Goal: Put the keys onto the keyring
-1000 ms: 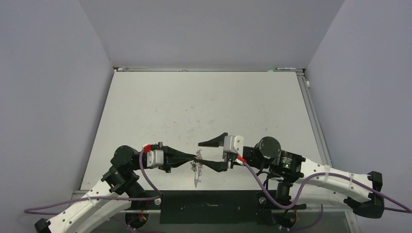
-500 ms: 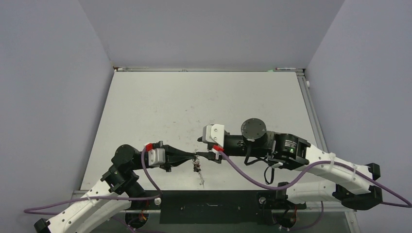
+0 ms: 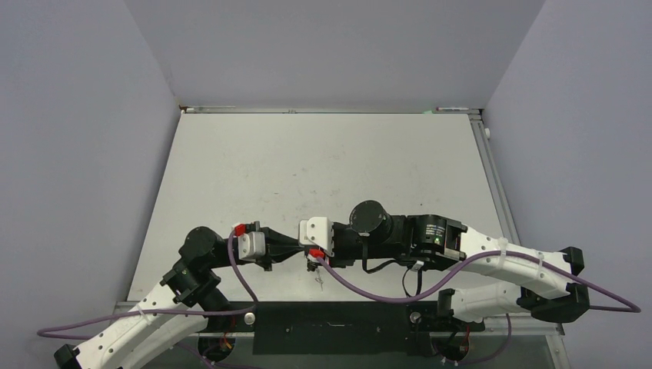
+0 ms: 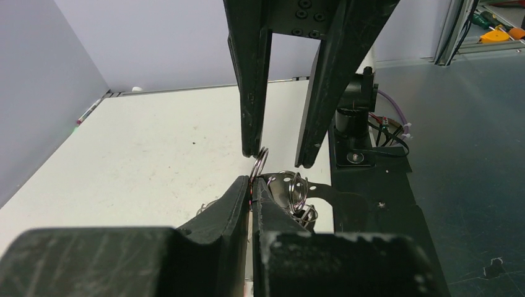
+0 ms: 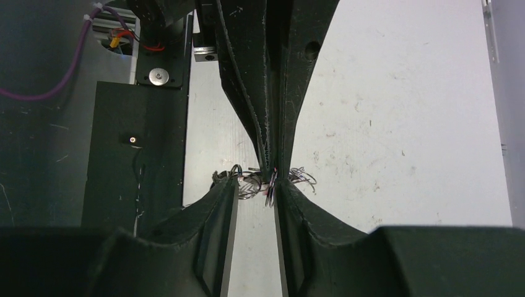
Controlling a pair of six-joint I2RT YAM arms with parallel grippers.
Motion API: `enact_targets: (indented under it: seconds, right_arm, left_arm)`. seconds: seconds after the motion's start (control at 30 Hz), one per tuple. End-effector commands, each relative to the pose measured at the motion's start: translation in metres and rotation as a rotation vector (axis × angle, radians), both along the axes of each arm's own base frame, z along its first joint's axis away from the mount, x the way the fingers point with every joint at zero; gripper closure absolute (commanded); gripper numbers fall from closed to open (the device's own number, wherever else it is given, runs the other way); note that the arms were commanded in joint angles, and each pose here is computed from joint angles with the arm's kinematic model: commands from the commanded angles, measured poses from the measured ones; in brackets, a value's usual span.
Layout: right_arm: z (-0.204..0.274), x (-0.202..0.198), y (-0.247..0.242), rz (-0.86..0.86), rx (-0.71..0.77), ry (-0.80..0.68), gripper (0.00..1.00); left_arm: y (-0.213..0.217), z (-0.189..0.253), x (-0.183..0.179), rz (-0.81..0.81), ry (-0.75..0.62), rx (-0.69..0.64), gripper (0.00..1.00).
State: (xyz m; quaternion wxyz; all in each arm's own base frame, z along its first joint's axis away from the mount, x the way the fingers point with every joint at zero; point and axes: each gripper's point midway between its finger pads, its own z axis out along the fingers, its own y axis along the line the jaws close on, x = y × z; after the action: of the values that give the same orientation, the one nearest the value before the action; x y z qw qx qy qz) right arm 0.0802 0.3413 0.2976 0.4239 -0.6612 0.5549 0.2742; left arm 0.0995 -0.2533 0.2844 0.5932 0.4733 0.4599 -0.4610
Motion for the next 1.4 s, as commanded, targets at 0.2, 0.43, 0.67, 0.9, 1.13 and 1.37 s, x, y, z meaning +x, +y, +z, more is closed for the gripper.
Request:
enact_targets:
  seconds: [0.2,0.43,0.67,0.9,1.13,1.37]
  right_arm:
    - [0.038,0.011,-0.007,-0.066,0.093,-0.086,0.76]
    - [0.030,0.011,-0.005,-0.060,0.080,-0.085,0.76]
    - [0.027,0.010,-0.003,-0.051,0.079,-0.087,0.78]
    - [0.022,0.011,-0.001,-0.050,0.066,-0.088,0.78]
    - [0.012,0.013,0.001,-0.055,0.033,-0.085,0.78]
    - [0.008,0.013,0.000,-0.058,0.021,-0.083,0.76]
  left_arm:
    - [0.003,0.036,0.000,0.016,-0.074,-0.070,1.00]
    - [0.003,0.036,0.000,0.016,-0.073,-0.069,1.00]
    - [0.004,0.036,0.000,0.015,-0.076,-0.071,1.00]
    - [0.004,0.036,0.000,0.016,-0.074,-0.070,1.00]
    - [0.004,0.036,0.000,0.015,-0.073,-0.070,1.00]
    - [0.004,0.036,0.000,0.016,-0.073,-0.070,1.00]
